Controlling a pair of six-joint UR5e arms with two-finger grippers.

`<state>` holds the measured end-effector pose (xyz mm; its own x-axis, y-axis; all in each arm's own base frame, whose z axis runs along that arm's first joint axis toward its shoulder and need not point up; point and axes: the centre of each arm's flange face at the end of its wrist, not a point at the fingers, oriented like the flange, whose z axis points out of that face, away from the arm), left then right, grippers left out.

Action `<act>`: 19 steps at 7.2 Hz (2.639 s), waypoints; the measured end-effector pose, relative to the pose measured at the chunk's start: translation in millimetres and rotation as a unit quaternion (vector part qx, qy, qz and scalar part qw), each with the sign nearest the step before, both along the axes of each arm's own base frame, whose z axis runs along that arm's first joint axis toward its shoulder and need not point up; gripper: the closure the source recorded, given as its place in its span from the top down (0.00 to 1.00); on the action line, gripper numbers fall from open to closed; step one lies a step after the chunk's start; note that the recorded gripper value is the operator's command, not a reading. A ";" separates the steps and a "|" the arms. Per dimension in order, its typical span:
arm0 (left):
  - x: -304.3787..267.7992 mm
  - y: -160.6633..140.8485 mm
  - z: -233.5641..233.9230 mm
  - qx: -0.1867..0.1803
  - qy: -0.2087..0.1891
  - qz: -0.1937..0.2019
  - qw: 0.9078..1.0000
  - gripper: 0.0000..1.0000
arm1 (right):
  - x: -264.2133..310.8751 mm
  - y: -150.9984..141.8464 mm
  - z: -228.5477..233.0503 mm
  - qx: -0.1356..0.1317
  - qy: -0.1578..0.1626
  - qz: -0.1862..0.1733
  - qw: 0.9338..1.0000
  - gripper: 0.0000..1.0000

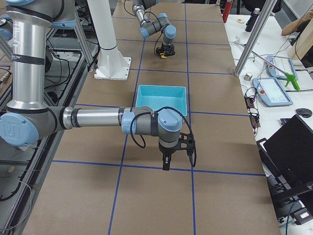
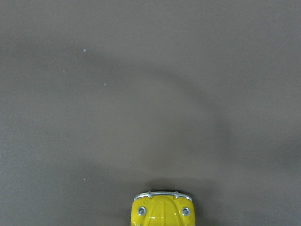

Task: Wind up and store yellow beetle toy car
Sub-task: 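Press the held car down against the table with the left gripper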

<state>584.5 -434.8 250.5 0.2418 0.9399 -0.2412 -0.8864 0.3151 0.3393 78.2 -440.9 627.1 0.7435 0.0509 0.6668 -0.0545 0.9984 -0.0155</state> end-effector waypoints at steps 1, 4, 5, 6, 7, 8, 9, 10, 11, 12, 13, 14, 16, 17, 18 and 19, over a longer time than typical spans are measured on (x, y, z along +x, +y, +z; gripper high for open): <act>-1.9 -2.2 2.5 0.001 0.000 0.004 1.000 0.92 | 0.0 -0.2 -0.2 0.000 0.000 0.000 1.000 1.00; -7.3 -8.8 9.2 0.006 0.001 0.012 1.000 0.88 | 0.0 -0.7 -0.3 0.001 0.000 0.000 1.000 1.00; -7.1 -8.6 11.5 0.005 0.002 0.013 1.000 0.86 | 0.0 -0.7 0.2 0.000 0.000 0.000 1.000 1.00; -6.9 -8.1 15.8 0.002 0.001 0.014 1.000 0.86 | 0.0 -0.7 0.5 0.000 0.000 0.000 1.000 1.00; -5.9 -7.9 19.5 0.000 0.001 0.016 1.000 0.84 | 0.0 -0.7 0.7 0.000 0.000 0.000 1.000 1.00; -4.1 -8.4 22.9 -0.001 0.001 0.016 1.000 0.78 | 0.0 -0.6 1.0 -0.001 0.000 0.000 1.000 1.00; -2.4 -9.2 25.4 -0.001 0.000 0.016 1.000 0.72 | 0.0 -0.6 1.5 -0.002 0.000 0.000 1.000 1.00; -1.1 -9.4 27.1 -0.002 0.000 0.016 1.000 0.63 | 0.0 -0.5 2.1 -0.002 0.000 0.000 1.000 1.00; -0.5 -9.3 27.6 -0.002 0.000 0.017 1.000 0.42 | 0.0 -0.5 2.5 -0.002 0.000 0.000 1.000 1.00; 0.3 -8.5 27.8 -0.002 0.000 0.017 1.000 0.23 | 0.0 -0.5 2.8 -0.002 0.000 0.000 1.000 1.00; 1.3 -7.0 27.6 -0.006 0.001 0.018 1.000 0.00 | 0.0 -0.5 2.9 -0.003 0.000 0.000 1.000 1.00; 2.4 -4.5 26.3 -0.015 0.005 0.021 1.000 0.00 | 0.0 -0.5 3.2 -0.003 0.000 0.000 1.000 1.00; 1.0 -0.5 17.7 -0.022 0.017 0.024 0.999 0.00 | 0.0 -0.9 3.2 -0.003 0.000 0.000 1.000 1.00; -4.6 -1.0 9.8 -0.017 0.025 0.024 0.999 0.00 | 0.0 -1.0 3.1 -0.003 0.000 0.000 1.000 1.00; -16.5 -7.3 2.3 -0.006 0.032 0.026 0.999 0.00 | 0.0 -1.1 3.0 -0.003 0.000 0.000 1.000 1.00; -31.0 -18.0 1.1 0.013 0.037 0.044 0.998 0.00 | 0.0 -1.1 3.0 -0.003 0.000 0.000 1.000 1.00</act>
<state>553.6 -452.8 251.5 0.1401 0.9627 -0.2313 -0.8823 0.2274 0.4122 78.2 -442.0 630.1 0.7434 0.0547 0.6666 -0.0550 0.9983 -0.0206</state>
